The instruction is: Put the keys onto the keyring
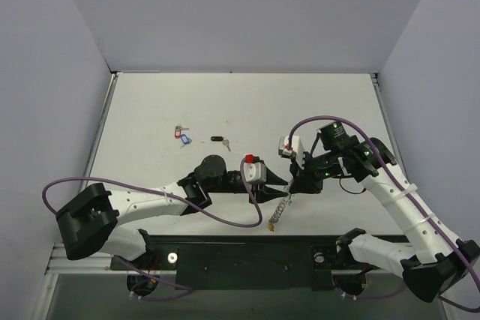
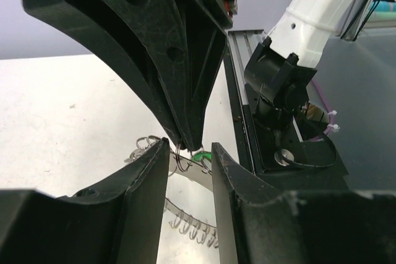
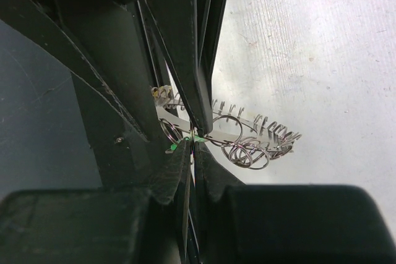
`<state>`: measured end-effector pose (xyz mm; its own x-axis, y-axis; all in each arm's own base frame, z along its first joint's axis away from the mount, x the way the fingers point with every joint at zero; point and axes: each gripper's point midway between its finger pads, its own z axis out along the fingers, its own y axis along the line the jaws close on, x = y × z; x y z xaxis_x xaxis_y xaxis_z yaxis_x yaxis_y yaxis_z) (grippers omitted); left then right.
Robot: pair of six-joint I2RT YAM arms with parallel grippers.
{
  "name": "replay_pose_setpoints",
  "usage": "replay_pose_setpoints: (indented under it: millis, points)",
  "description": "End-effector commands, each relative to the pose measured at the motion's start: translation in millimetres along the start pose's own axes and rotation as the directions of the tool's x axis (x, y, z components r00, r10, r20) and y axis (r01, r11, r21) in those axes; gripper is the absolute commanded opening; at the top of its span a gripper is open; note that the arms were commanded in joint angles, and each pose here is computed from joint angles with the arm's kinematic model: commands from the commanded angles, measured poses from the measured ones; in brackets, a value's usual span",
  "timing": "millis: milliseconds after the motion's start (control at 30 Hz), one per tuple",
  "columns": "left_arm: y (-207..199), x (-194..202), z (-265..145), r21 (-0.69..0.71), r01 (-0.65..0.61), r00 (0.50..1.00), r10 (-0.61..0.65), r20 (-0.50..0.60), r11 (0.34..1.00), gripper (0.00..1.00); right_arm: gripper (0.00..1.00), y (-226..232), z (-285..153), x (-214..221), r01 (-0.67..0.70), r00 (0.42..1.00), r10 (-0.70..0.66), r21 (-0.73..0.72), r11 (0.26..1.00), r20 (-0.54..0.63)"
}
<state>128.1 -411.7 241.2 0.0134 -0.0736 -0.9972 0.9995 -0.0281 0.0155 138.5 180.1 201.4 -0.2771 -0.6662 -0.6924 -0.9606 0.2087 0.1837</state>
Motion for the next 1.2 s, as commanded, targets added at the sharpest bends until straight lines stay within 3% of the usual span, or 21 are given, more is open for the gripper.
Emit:
replay_pose_setpoints:
  millis: [0, 667, 800, 833, 1100, 1167]
  points:
    - [5.1, -8.6, 8.6, -0.003, -0.061, 0.998, 0.061, -0.011, 0.998, 0.42, 0.0, 9.4, -9.5, -12.7, 0.021, 0.999, -0.021, -0.008, 1.0, 0.038]
    - [5.3, -10.4, 13.4, 0.005, -0.079, 0.997, 0.079, -0.013, 0.997, 0.27, 0.0, 10.7, -9.1, -14.1, 0.022, 0.999, -0.021, -0.018, 1.0, 0.046]
    - [4.2, -10.8, 13.6, 0.013, -0.081, 0.997, 0.081, -0.014, 0.997, 0.11, 0.0, 11.1, -8.8, -13.9, 0.023, 0.999, -0.022, -0.021, 1.0, 0.046]
    - [4.1, -10.5, 13.9, 0.015, -0.08, 0.997, 0.081, -0.015, 0.997, 0.01, 0.0, 11.4, -9.0, -14.0, 0.022, 0.999, -0.021, -0.021, 1.0, 0.047]
    - [0.4, -5.3, 10.5, 0.032, -0.083, 0.996, 0.084, -0.042, 0.996, 0.0, 0.0, 11.1, -11.0, -15.3, 0.043, 0.997, -0.042, -0.016, 0.999, 0.059]
    - [-0.2, -6.3, 7.3, 0.026, -0.094, 0.995, 0.095, -0.031, 0.995, 0.0, 0.13, 11.8, -12.7, -15.9, 0.061, 0.995, -0.06, -0.016, 0.998, 0.077]
